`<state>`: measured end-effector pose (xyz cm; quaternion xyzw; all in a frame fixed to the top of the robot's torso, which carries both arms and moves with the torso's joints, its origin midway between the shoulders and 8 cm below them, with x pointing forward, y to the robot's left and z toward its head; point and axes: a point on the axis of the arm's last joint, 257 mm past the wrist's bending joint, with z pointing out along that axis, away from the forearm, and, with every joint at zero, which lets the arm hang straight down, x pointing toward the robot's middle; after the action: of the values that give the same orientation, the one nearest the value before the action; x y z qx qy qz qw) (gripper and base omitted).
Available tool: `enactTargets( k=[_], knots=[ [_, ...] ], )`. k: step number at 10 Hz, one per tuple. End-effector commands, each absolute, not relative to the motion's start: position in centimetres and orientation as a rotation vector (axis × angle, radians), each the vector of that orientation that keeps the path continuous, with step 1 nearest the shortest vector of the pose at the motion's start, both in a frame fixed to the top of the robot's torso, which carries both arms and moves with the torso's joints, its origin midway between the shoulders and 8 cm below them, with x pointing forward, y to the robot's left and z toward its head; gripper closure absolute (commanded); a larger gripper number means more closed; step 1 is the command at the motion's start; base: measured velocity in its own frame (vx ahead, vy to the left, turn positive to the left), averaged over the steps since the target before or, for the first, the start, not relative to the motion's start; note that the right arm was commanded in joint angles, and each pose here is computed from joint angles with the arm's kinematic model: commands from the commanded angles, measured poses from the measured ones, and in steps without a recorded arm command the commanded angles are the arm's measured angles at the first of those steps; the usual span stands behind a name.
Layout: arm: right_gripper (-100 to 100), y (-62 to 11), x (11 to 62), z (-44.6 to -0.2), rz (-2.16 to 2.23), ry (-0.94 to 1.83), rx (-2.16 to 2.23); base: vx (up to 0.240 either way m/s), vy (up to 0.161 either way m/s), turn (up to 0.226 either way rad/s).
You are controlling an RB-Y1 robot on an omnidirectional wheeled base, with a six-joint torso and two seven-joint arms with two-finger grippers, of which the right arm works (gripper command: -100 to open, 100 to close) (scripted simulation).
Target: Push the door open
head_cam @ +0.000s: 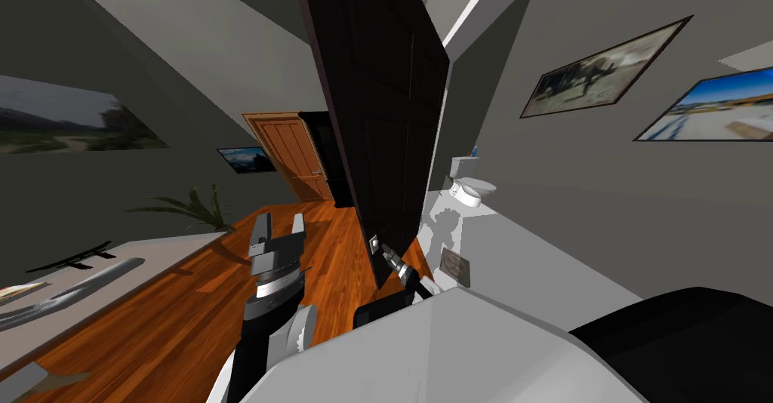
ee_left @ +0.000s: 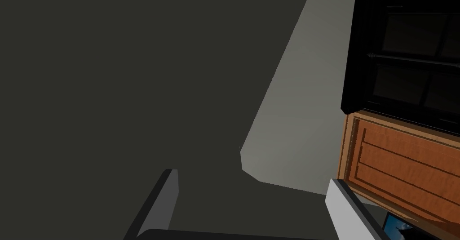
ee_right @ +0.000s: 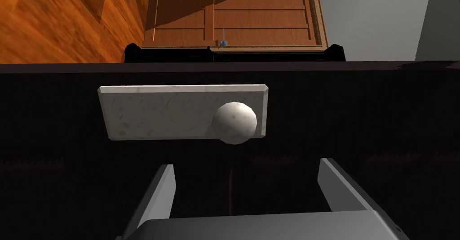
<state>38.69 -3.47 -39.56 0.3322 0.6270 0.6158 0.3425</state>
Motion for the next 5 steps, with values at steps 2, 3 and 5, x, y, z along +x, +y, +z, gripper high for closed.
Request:
enactTargets(
  k=[2, 3, 5],
  knots=[
    [-100, -3.07, 39.01, -39.27, 1.605, 1.614, 0.868, 0.207, 0.155, 0.03],
    [-100, -3.21, 38.95, -39.34, 1.603, 1.618, 0.866, 0.099, 0.06, -0.003],
    [100, -3.21, 38.95, -39.34, 1.603, 1.618, 0.866, -0.027, -0.016, 0.004]
  ],
)
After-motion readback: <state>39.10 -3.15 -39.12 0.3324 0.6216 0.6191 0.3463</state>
